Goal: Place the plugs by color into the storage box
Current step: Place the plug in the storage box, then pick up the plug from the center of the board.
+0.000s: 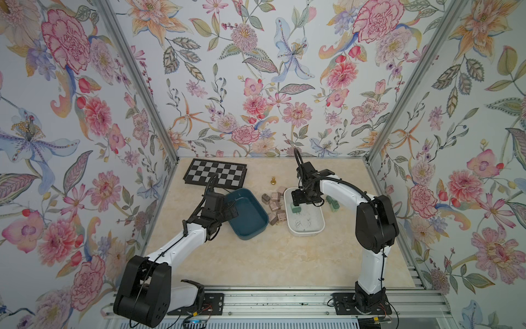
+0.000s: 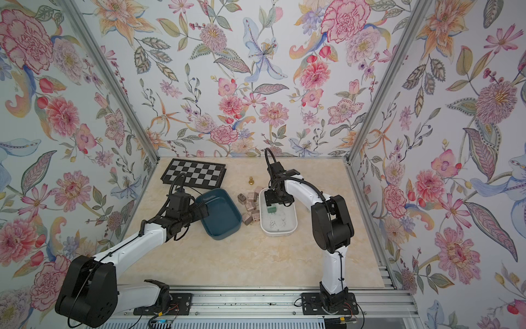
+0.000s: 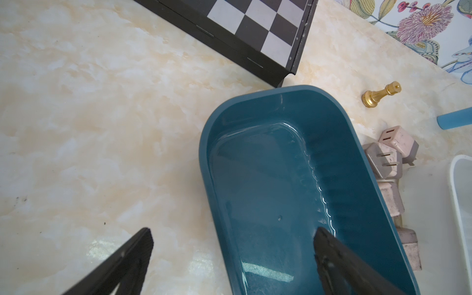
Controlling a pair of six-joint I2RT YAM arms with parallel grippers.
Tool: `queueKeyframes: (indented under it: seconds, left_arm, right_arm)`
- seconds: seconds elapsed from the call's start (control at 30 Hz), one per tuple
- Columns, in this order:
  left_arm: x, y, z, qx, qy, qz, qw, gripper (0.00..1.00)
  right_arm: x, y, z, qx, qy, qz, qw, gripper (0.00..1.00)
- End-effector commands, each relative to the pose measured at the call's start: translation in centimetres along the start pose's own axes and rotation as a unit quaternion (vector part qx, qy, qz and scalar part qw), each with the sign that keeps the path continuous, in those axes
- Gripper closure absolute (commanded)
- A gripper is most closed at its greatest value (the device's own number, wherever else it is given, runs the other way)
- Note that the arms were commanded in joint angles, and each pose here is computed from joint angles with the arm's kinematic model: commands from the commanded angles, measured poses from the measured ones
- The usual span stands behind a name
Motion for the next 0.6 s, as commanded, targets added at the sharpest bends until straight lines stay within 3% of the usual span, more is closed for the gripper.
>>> queueKeyframes:
  seconds: [0.0, 0.27, 0.47, 0.57]
  left_arm:
    - [0.0, -0.3, -0.2, -0.002, -0.004, -0.001, 1.000, 0.01]
    - [-0.2, 0.4, -0.8, -0.009, -0.007, 0.007, 1.000, 0.01]
    - [-0.4, 0.5, -0.9, -0.009, -0.005, 0.010, 1.000, 0.01]
    - [-0.6, 0.6, -0.7, -0.006, -0.005, 0.011, 1.000, 0.01]
  right_arm:
    - [-0.9, -3.2, -5.1, -0.030, 0.039, -0.017, 0.999, 0.17]
    - [-4.8, -1.4, -11.9, -0.051, 0.089, 0.028, 0.994, 0.16]
    - [-5.6, 1.3, -13.7, -0.045, 0.104, 0.044, 0.993, 0.17]
    - [-5.8, 2.5, -13.9, -0.041, 0.102, 0.054, 0.992, 0.23]
Point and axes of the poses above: each gripper's point midway between its finger pads, its own y axis out along the fingers, its own z axis along the line the jaws close on, x = y × z, the point moved 1 cm from there along -y, back along the fingers, and after that the axes turned 6 degrees about -y, right-handed, at the moved point
